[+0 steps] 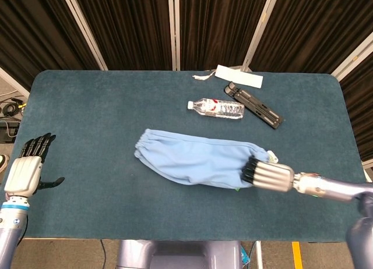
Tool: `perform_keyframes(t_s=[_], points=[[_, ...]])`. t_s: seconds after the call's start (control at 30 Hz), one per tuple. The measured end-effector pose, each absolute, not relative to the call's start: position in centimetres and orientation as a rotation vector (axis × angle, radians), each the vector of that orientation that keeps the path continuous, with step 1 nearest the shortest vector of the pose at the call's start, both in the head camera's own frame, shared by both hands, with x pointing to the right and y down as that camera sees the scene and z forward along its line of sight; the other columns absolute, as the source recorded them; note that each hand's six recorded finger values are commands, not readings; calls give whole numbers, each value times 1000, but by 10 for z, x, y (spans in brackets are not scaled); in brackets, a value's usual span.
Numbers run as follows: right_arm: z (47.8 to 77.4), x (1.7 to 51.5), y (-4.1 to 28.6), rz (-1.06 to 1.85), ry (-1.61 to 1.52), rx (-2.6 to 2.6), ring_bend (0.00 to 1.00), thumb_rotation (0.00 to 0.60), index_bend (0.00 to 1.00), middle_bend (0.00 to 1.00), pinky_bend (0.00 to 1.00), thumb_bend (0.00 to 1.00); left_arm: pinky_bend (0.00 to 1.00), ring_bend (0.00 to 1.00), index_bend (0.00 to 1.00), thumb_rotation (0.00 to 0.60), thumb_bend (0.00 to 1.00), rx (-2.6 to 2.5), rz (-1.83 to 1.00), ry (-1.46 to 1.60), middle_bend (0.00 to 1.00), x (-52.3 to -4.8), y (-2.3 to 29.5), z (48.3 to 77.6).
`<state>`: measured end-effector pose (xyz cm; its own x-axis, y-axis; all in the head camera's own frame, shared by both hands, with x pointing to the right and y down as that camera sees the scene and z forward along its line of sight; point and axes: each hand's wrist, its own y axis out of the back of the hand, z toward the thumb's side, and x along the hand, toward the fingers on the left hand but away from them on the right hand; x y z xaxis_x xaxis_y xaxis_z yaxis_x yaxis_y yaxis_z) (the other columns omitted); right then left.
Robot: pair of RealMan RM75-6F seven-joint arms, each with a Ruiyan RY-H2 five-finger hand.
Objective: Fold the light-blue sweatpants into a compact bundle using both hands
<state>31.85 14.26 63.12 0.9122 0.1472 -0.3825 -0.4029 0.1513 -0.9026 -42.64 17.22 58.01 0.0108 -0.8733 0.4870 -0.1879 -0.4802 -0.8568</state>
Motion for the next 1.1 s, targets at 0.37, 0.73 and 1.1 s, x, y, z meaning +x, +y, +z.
perform_keyframes(t_s=[0.37,0.73,1.1], points=[[616,313,146,363,193,-1380,432,600,522,517,436,784,0,0,0,600,0,-1717,-1510,1089,0,-424,175,580],[622,215,106,346,47,-1453,431,600,519,513,436,782,0,0,0,600,0,-1717,-1531,1117,0,-434,171,581],[639,113,84,401,-34,-1503,433,600,518,518,437,785,0,0,0,600,0,-1750,-1536,1162,0,-443,166,581]])
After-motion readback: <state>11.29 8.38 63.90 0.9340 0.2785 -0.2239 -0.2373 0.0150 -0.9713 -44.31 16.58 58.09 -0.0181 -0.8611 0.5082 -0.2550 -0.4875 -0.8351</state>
